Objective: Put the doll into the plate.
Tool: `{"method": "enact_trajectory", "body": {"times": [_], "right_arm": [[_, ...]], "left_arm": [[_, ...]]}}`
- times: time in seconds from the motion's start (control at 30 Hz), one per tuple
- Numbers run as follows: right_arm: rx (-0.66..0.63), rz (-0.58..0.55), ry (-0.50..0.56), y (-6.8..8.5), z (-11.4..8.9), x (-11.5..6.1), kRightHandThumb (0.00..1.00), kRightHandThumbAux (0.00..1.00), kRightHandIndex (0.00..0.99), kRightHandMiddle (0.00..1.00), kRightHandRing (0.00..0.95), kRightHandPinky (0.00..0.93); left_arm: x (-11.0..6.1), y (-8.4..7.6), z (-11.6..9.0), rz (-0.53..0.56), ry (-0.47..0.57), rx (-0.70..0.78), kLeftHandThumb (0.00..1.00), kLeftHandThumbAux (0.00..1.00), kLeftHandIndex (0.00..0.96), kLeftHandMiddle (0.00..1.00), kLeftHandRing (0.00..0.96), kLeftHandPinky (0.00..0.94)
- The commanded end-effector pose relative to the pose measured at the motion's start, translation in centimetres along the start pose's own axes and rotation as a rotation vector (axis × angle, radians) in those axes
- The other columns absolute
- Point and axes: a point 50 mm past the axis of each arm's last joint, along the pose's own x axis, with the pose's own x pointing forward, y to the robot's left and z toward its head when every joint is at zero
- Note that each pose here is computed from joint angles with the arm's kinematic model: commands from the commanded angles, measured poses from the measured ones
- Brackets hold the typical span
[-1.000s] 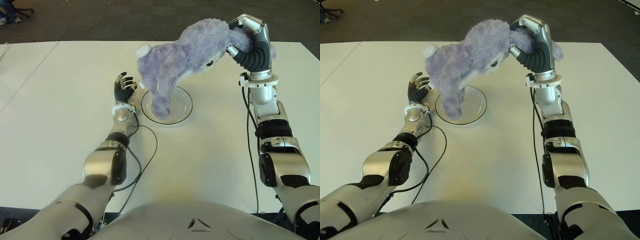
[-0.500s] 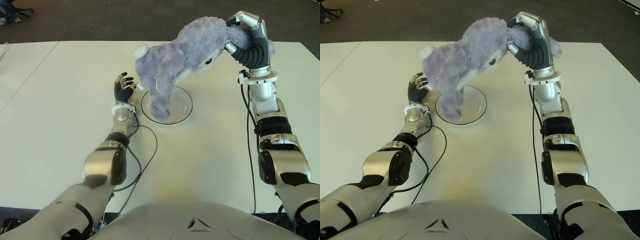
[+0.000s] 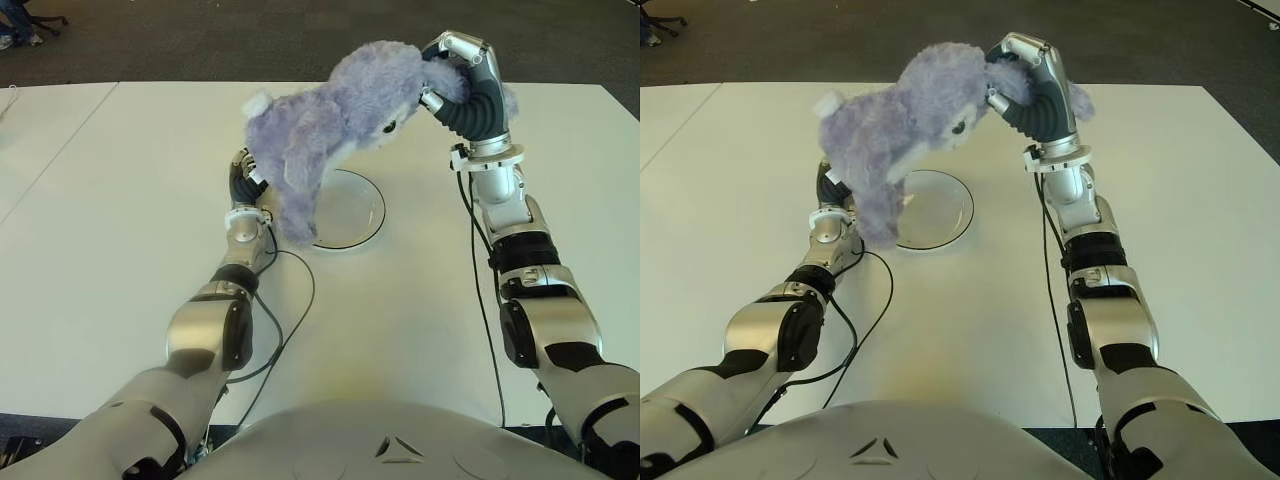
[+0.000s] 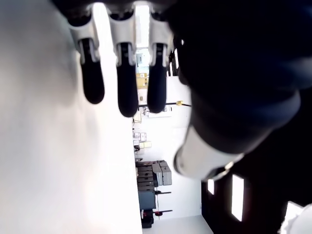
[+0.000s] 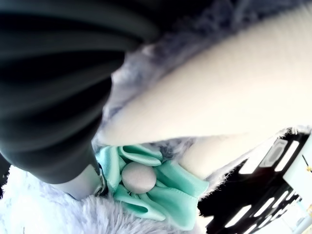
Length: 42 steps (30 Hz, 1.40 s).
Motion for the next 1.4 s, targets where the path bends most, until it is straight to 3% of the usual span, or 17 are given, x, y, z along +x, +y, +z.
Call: {"method": "enact_trajectory", "body": {"times": [0.03,0.33,1.0,1.1,1.27,1.4], "right_arm": [[0.046,-0.034,-0.044,0.5,0.6,1.5,0.696,0.724,0.437,0.863,0.868,0.855],[0.106,-0.03,-0.024,1.0,0.5,1.8,0.697,0.723,0.437,0.858,0.865,0.851],[0.16,-0.001,0.151,2.5,-1.8,-1.9,0.693,0.724,0.436,0.868,0.873,0.856],[0.222,0.022,0.29,2.8,-3.4,-3.7,0.691,0.724,0.437,0.867,0.873,0.853],[0.303,0.039,0.378,3.6,-4.1,-5.2,0.691,0.723,0.437,0.867,0.875,0.855],[0.409,0.068,0.511,4.7,-4.9,-7.6,0.692,0.723,0.437,0.865,0.875,0.847]], "left_arm": [[-6.0,1.2,-9.2,0.007,0.411,0.081,0.185,0.884,0.225,0.335,0.37,0.392],[-6.1,1.1,-9.2,0.006,0.41,0.097,0.183,0.889,0.232,0.337,0.372,0.394],[-6.2,1.0,-9.2,0.008,0.402,0.097,0.151,0.891,0.239,0.347,0.382,0.417],[-6.2,1.1,-9.3,0.006,0.412,0.098,0.153,0.893,0.229,0.343,0.379,0.404],[-6.2,1.1,-9.4,0.004,0.414,0.088,0.156,0.887,0.218,0.333,0.372,0.391],[-6.2,1.0,-9.3,0.015,0.41,0.079,0.161,0.895,0.224,0.339,0.366,0.379]]}}
